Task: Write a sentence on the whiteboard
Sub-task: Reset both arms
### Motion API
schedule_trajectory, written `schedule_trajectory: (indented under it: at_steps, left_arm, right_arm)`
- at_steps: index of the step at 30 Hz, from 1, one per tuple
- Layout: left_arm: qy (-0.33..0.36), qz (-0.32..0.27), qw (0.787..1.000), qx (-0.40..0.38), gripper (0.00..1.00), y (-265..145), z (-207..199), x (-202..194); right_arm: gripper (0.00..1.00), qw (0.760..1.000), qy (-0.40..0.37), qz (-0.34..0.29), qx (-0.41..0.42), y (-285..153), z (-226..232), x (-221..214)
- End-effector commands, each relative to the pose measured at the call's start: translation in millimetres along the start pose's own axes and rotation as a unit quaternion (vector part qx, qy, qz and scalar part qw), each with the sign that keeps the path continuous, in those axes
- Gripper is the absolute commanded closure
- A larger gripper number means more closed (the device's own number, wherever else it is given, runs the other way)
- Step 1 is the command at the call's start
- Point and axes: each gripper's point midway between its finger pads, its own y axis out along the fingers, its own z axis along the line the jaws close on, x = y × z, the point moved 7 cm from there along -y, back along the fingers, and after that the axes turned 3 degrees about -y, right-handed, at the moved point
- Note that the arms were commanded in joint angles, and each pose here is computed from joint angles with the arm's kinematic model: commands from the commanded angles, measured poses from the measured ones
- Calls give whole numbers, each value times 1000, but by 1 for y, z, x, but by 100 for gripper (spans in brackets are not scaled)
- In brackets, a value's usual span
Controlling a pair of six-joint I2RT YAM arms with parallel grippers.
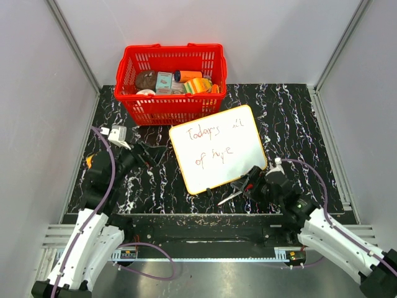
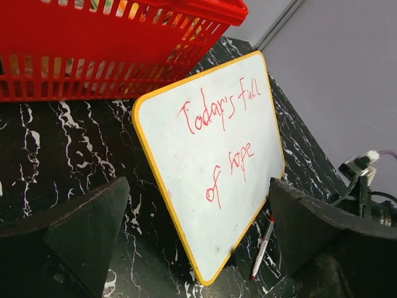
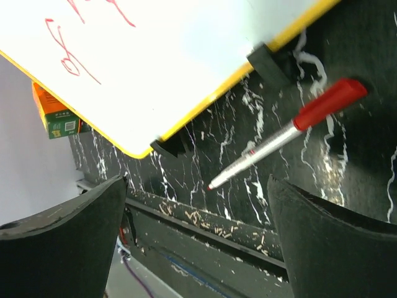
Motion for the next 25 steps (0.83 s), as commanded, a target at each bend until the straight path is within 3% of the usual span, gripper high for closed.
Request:
schedule_trajectory:
  at_steps: [1, 6, 10, 14, 17, 22, 25]
  left_arm:
    - [-14, -7, 999, 31, 1, 9, 11, -3]
    - [-33, -7, 988, 154, 1, 11, 42, -11]
    - [-34, -13, 976, 215, 1, 12, 60, -16]
    - [-24, -5, 962, 271, 1, 12, 79, -25]
    - [-13, 5, 956, 295, 1, 12, 88, -29]
    - [38, 17, 958, 282, 1, 13, 94, -35]
    - [58, -21, 961, 268, 1, 10, 92, -29]
  right_arm:
    - [0, 994, -91, -57, 9, 0, 29, 28]
    - [0, 973, -177, -136, -64, -7, 43, 65]
    - [0, 934, -256, -216, -122, -25, 52, 98]
    - [0, 894, -286, -295, -177, -44, 57, 125]
    - [0, 878, -285, -329, -200, -53, 54, 133]
    - [0, 871, -264, -380, -166, -57, 44, 132]
    - [0, 843, -275, -422, -191, -55, 29, 136]
